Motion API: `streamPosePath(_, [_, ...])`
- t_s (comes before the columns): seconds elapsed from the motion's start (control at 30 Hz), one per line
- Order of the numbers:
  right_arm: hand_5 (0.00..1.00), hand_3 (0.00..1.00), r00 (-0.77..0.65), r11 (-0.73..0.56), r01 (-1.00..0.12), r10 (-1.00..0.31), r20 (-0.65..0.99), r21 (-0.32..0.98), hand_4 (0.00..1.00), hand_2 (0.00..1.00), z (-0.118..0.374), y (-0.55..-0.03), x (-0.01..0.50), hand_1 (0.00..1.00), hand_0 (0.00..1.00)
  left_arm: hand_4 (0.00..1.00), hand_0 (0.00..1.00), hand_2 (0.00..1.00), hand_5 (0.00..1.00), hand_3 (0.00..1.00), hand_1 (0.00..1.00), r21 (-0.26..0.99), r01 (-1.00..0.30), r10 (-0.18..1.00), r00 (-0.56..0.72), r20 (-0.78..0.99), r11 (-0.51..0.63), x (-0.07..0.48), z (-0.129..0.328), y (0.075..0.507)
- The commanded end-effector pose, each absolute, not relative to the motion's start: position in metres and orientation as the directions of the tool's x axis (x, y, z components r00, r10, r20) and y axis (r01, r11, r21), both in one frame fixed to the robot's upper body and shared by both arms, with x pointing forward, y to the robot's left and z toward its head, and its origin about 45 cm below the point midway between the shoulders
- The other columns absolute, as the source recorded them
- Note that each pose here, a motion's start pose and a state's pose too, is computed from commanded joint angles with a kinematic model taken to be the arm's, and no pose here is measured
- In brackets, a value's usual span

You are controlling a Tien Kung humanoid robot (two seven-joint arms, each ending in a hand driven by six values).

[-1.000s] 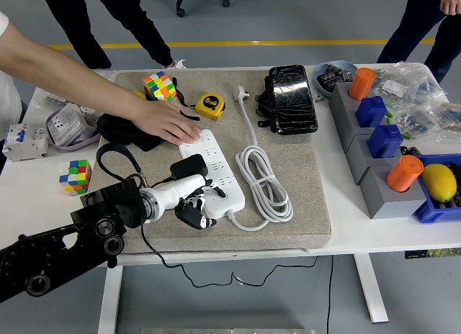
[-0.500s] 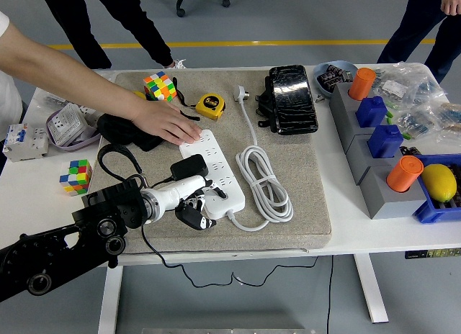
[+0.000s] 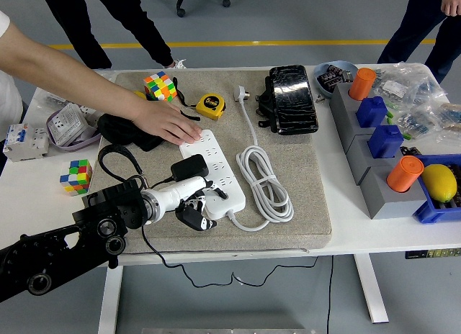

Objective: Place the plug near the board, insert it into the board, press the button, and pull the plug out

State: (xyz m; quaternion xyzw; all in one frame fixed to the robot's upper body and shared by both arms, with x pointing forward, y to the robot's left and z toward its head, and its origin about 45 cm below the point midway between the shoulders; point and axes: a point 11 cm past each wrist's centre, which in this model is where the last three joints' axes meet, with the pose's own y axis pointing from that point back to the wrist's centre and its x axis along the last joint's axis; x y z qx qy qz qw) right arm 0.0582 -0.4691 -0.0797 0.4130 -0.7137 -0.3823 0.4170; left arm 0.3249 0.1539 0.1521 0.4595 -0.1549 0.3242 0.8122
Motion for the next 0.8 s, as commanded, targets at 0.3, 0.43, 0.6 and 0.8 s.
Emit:
streamPosePath(0.3, [0.487, 0.544, -0.313, 0.368, -0.271, -0.908, 0.279, 0.890, 0.927, 0.636, -0.079, -0.470, 0.059, 0.651, 0.572, 0.737, 0.053, 0.165, 0.002, 0.744, 0.098, 0.631, -0.674, 0.407, 0.737, 0.539, 0.384, 0.327, 0.156, 0.153])
streamPosePath(0.43, [0.487, 0.544, -0.314, 0.369, -0.272, -0.907, 0.281, 0.889, 0.927, 0.637, -0.079, -0.470, 0.059, 0.651, 0.573, 0.735, 0.053, 0.165, 0.002, 0.742, 0.098, 0.621, -0.679, 0.419, 0.732, 0.537, 0.391, 0.327, 0.159, 0.153])
streamPosePath(0.6, [0.486, 0.545, -0.311, 0.368, -0.272, -0.908, 0.281, 0.889, 0.927, 0.636, -0.079, -0.470, 0.059, 0.651, 0.572, 0.703, 0.054, 0.166, 0.002, 0.735, 0.098, 0.602, -0.688, 0.439, 0.724, 0.532, 0.405, 0.328, 0.161, 0.153])
streamPosePath(0.8, [0.487, 0.545, -0.310, 0.368, -0.272, -0.908, 0.281, 0.889, 0.927, 0.636, -0.079, -0.470, 0.060, 0.651, 0.573, 0.680, 0.078, 0.162, 0.020, 0.684, 0.076, 0.485, -0.748, 0.526, 0.663, 0.532, 0.452, 0.334, 0.170, 0.150])
